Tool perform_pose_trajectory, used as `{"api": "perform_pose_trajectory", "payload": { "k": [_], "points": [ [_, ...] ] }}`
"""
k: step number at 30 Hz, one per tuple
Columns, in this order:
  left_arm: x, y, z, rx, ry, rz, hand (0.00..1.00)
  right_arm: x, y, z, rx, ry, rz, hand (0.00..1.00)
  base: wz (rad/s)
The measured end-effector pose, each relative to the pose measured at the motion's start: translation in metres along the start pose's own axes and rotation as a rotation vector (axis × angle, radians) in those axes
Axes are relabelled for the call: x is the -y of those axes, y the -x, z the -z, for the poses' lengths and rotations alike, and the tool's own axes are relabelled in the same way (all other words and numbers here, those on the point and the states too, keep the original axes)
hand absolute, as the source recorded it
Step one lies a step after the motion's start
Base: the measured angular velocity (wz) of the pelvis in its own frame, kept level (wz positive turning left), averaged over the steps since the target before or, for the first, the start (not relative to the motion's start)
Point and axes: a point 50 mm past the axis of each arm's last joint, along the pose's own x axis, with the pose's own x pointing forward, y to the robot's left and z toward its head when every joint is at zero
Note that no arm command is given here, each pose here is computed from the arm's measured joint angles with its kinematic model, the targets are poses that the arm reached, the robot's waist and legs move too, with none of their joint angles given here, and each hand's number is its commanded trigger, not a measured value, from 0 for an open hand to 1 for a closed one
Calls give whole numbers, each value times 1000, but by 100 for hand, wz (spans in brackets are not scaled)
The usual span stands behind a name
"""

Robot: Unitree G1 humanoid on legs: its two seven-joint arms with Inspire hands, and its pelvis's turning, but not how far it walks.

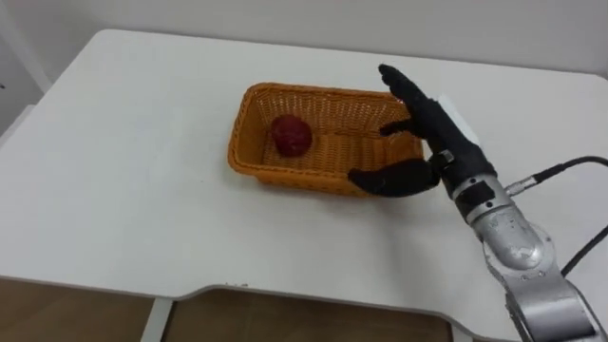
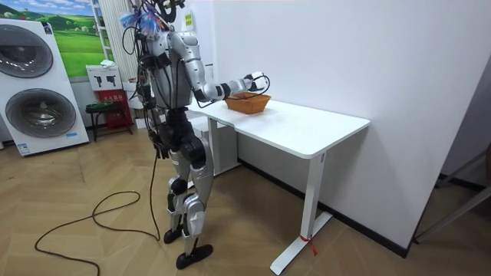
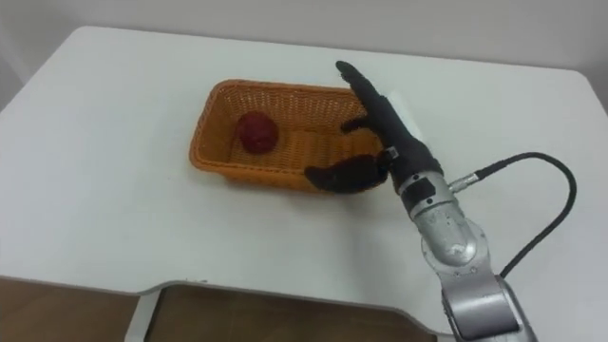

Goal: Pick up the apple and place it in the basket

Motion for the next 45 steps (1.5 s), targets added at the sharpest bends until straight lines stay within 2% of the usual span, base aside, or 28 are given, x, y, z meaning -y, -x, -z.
{"api": "perform_pose_trajectory", "payload": {
  "k": [5, 8, 10, 11, 16, 19, 21, 23, 25, 26, 28, 29, 31, 32, 34, 37, 41, 45],
  "points": [
    [-4, 2, 10, -11, 58, -49, 0, 52, 6, -2, 28, 12, 346, 0, -2],
    [-8, 3, 16, -22, 89, -85, 0, 92, 19, -4, 57, -17, 621, 0, 0],
    [-11, 5, 24, -41, 121, -109, 0, 121, 34, -4, 64, -11, 839, 0, -2],
    [-11, 6, 27, -47, 129, -113, 0, 127, 38, -4, 67, -14, 890, 0, -6],
    [-12, 11, 43, -80, 143, -153, 0, 178, 77, -2, 83, -161, 1322, 0, -5],
    [-14, 12, 41, -73, 150, -181, 0, 197, 99, 18, 4, -242, 1535, 0, -3],
    [-16, 11, 39, -68, 154, -196, 0, 200, 113, 36, -87, -288, 1629, 0, 0],
    [-17, 11, 37, -67, 152, -198, 0, 198, 131, 57, -202, -327, 1695, 0, 2],
    [-17, 10, 36, -82, 150, -196, 0, 188, 151, 93, -402, -423, 1743, 0, 0],
    [-17, 10, 36, -86, 149, -196, 0, 183, 157, 102, -457, -441, 1751, 0, 0],
    [-18, 10, 33, -88, 147, -199, 0, 157, 191, 141, -717, -466, 1749, 0, 0],
    [-18, 10, 31, -82, 148, -202, 0, 149, 200, 149, -782, -477, 1742, 0, -3],
    [-19, 9, 28, -75, 148, -203, 0, 102, 232, 180, -1069, -506, 1663, 0, -7],
    [-18, 9, 28, -78, 150, -201, 0, 89, 239, 186, -1137, -508, 1636, 0, -4],
    [-12, 8, 24, -71, 158, -184, 0, 45, 264, 201, -1376, -501, 1484, 0, -2],
    [-8, 5, 20, -78, 158, -161, 0, 11, 281, 208, -1534, -518, 1312, 0, -7],
    [-5, 6, 25, -92, 154, -150, 0, -10, 295, 210, -1627, -477, 1046, 0, -7],
    [-3, 5, 24, -101, 154, -124, 0, -27, 301, 211, -1667, -414, 699, 0, 0]
  ]
}}
